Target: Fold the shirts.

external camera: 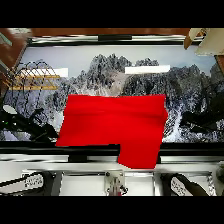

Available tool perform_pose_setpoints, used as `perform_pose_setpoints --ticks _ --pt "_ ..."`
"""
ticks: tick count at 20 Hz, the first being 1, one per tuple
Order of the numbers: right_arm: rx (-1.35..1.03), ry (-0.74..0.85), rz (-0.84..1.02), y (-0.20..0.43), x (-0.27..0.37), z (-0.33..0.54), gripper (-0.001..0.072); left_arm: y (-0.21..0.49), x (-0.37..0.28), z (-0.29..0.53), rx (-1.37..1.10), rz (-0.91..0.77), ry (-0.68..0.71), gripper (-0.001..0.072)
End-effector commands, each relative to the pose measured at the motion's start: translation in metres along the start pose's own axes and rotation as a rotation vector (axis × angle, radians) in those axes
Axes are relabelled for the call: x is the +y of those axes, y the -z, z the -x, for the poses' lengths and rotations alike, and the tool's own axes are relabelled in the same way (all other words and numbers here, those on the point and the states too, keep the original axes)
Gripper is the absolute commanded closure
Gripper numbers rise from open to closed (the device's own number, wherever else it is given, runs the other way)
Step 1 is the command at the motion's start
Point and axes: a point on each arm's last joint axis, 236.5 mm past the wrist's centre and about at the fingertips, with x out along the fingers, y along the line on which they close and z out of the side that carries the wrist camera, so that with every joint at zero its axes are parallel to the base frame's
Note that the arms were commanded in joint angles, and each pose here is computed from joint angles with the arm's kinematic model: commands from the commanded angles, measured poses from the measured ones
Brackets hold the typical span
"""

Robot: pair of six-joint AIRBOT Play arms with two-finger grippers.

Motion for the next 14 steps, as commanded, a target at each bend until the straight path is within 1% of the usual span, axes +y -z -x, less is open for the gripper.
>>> perform_pose_setpoints --ticks 1,5,6,7,8,9,10,11,13,14 --pt "-0.017 -0.054 -0.004 0.002 0.011 0.002 0.0139 0.013 0.009 -0.025 -0.001 0.014 0.011 0.006" --pt "-0.025 -0.056 -0.019 0.0 0.011 0.002 0.0139 0.0 -0.002 -0.033 -0.069 0.033 0.071 0.0064" --pt "-0.025 -0.057 -0.022 0.0 0.011 0.002 0.0139 -0.005 -0.003 -0.032 -0.09 0.038 0.077 0.0075" --pt "-0.023 -0.058 -0.022 0.001 0.012 0.002 0.0139 -0.009 -0.004 -0.032 -0.107 0.043 0.084 0.0119" --pt "-0.021 -0.061 -0.022 0.001 0.012 0.002 0.0139 -0.011 -0.005 -0.031 -0.115 0.045 0.087 0.012" --pt "-0.021 -0.064 -0.022 0.001 0.013 0.002 0.0139 -0.011 -0.006 -0.031 -0.117 0.046 0.091 0.0193" --pt "-0.023 -0.065 -0.025 0.001 0.013 0.002 0.0139 -0.011 -0.006 -0.031 -0.115 0.047 0.091 0.0344" --pt "-0.022 -0.064 -0.028 0.001 0.013 0.002 0.0139 -0.011 -0.006 -0.031 -0.115 0.061 0.092 0.0416" --pt "0.016 -0.066 -0.031 0.01 0.013 -0.006 0.014 -0.009 -0.007 -0.031 -0.108 0.076 0.096 0.0614" --pt "0.057 -0.064 -0.025 0.02 0.013 -0.016 0.0139 -0.007 -0.008 -0.031 -0.099 0.074 0.1 0.0673"
